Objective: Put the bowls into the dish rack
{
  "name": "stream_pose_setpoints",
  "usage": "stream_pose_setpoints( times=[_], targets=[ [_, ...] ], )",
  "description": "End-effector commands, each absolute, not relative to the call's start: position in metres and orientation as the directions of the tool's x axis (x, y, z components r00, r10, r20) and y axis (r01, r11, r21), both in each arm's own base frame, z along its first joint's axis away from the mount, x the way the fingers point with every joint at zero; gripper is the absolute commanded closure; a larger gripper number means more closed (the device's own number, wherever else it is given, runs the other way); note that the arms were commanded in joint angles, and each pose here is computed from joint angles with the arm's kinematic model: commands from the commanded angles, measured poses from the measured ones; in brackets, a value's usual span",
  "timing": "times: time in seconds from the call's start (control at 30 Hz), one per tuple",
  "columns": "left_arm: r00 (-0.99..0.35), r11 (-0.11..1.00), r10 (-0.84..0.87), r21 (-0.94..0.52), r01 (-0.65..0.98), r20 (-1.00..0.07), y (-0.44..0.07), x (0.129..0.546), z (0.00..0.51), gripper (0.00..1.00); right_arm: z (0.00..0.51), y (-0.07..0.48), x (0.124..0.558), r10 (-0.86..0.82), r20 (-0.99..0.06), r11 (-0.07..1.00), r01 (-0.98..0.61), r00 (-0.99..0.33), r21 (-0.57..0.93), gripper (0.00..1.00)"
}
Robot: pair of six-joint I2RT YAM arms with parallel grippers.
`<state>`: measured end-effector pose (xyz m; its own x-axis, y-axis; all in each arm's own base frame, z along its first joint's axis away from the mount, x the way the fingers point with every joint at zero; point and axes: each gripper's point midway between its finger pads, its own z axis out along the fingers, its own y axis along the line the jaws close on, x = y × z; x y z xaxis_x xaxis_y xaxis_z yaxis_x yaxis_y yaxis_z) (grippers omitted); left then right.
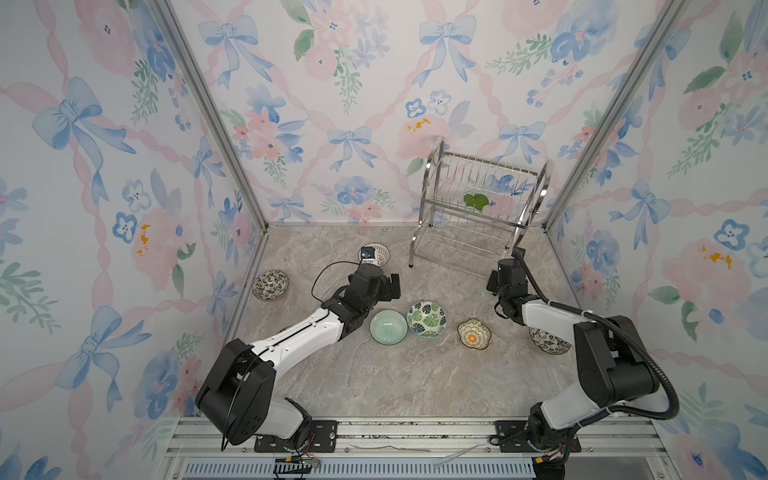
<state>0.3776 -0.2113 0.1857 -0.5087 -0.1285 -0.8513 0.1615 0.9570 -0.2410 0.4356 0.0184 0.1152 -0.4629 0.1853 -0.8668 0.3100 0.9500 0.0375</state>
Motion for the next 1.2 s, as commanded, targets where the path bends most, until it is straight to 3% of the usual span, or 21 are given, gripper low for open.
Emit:
stream_pose_setpoints(
  times=[0.0,0.43,0.77,0.93,1.17],
  targets=[
    [-0.488,0.961,-0.13,-0.23,0.151,-0.863,-0.209,0.379,0.196,0.02,0.123,0.055,0.434,0.182,-0.876,0.98,0.157,-0.448,0.123,1.0],
    [-0.479,0.958,-0.147,-0.244,0.148,-0.865,-0.206,0.381,0.203,0.02,0.128,0.082,0.409,0.12,-0.855,0.989,-0.018,-0.505,0.149,1.0],
    [-0.481,0.952,-0.163,-0.265,0.151,-0.861,-0.204,0.377,0.207,0.02,0.123,0.056,0.424,0.05,-0.78,0.998,-0.003,-0.624,0.067,1.0],
    [-0.488,0.952,-0.167,-0.269,0.147,-0.857,-0.204,0.376,0.204,0.02,0.124,0.062,0.428,0.011,-0.782,0.992,-0.091,-0.623,0.087,1.0],
    [-0.485,0.951,-0.166,-0.269,0.15,-0.859,-0.204,0.377,0.211,0.02,0.116,0.061,0.43,-0.115,-0.756,0.987,-0.158,-0.645,-0.015,1.0]
  ],
)
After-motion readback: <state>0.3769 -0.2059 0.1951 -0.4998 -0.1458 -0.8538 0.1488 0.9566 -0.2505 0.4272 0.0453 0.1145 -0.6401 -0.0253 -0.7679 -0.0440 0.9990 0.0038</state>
